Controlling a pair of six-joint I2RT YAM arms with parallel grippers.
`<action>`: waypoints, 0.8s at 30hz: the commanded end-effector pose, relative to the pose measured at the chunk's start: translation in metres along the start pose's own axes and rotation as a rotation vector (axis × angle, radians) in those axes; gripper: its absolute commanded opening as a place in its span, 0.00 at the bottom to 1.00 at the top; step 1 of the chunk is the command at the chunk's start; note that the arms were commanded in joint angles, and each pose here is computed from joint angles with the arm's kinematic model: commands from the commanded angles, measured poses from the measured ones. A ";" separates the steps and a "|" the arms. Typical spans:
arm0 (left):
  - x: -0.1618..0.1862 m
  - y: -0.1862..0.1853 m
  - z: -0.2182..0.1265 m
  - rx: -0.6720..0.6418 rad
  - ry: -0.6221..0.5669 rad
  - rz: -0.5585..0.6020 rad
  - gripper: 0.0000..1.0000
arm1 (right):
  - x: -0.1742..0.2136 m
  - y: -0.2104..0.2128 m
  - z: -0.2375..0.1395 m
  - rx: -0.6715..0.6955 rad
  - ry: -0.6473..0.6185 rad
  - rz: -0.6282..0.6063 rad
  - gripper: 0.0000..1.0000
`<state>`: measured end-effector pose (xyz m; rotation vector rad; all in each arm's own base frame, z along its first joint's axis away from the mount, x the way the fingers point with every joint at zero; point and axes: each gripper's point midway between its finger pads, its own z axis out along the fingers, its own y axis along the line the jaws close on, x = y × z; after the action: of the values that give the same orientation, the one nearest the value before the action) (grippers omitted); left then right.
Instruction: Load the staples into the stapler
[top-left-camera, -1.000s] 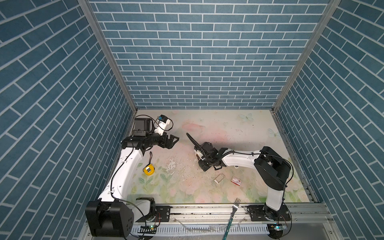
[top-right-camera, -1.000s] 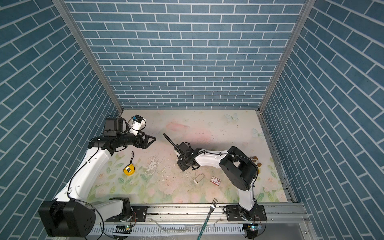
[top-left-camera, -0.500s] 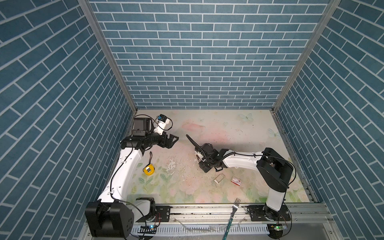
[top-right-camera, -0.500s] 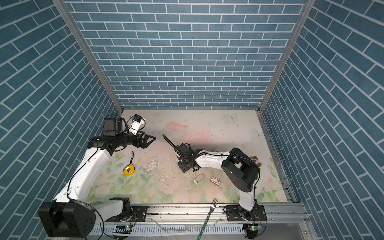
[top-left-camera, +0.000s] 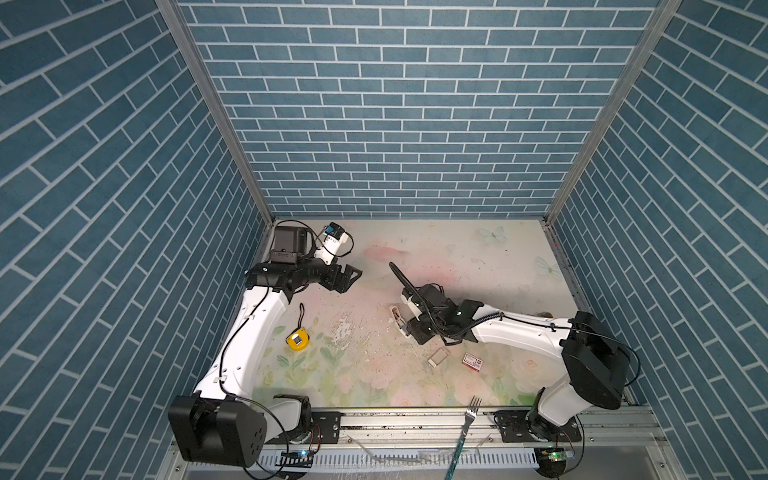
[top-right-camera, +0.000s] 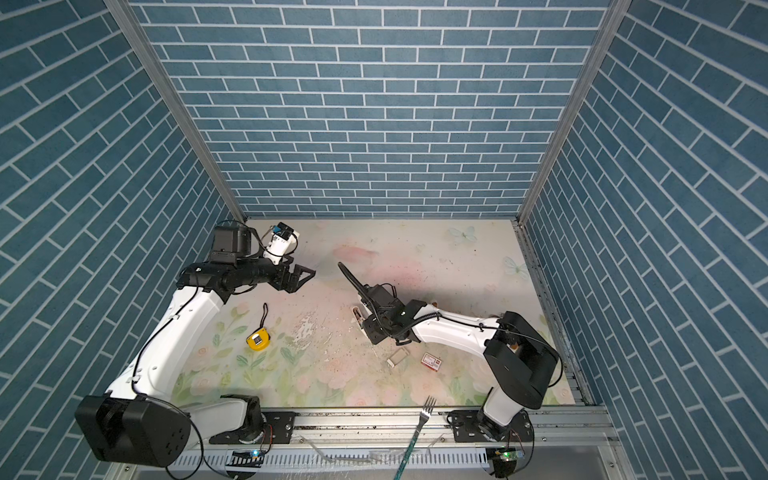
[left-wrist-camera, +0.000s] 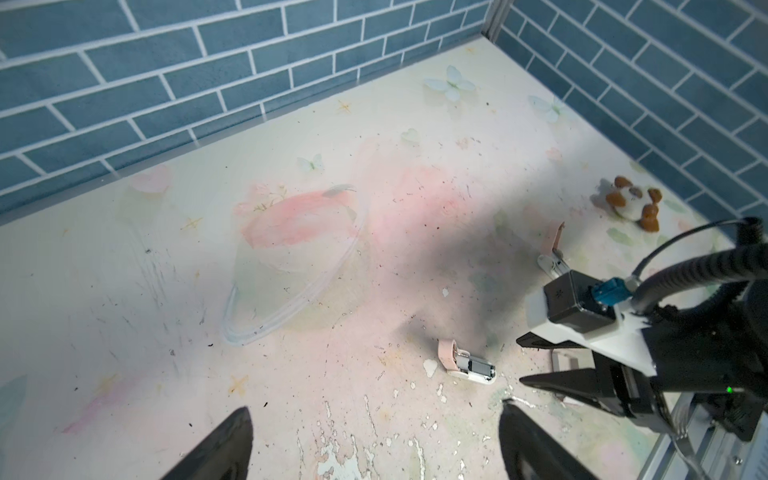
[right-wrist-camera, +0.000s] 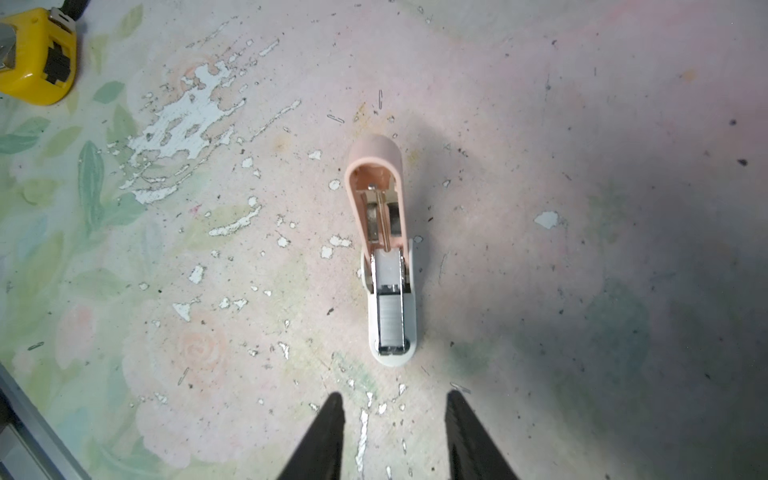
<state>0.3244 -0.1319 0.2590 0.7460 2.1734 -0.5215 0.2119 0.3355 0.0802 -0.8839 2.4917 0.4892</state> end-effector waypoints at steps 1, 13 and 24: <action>0.014 -0.008 0.016 0.024 0.107 0.078 0.91 | 0.020 -0.002 0.005 -0.010 0.035 0.156 0.34; 0.063 -0.007 0.095 0.153 0.287 -0.119 0.73 | 0.025 0.007 0.029 -0.151 -0.086 0.460 0.20; 0.074 -0.005 0.126 0.178 0.330 -0.186 0.65 | 0.036 0.006 0.043 -0.145 -0.039 0.498 0.20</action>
<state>0.3464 -0.1732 0.1195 0.7717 2.5658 -0.7056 0.1962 0.3411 0.0313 -0.3318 2.6327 0.8382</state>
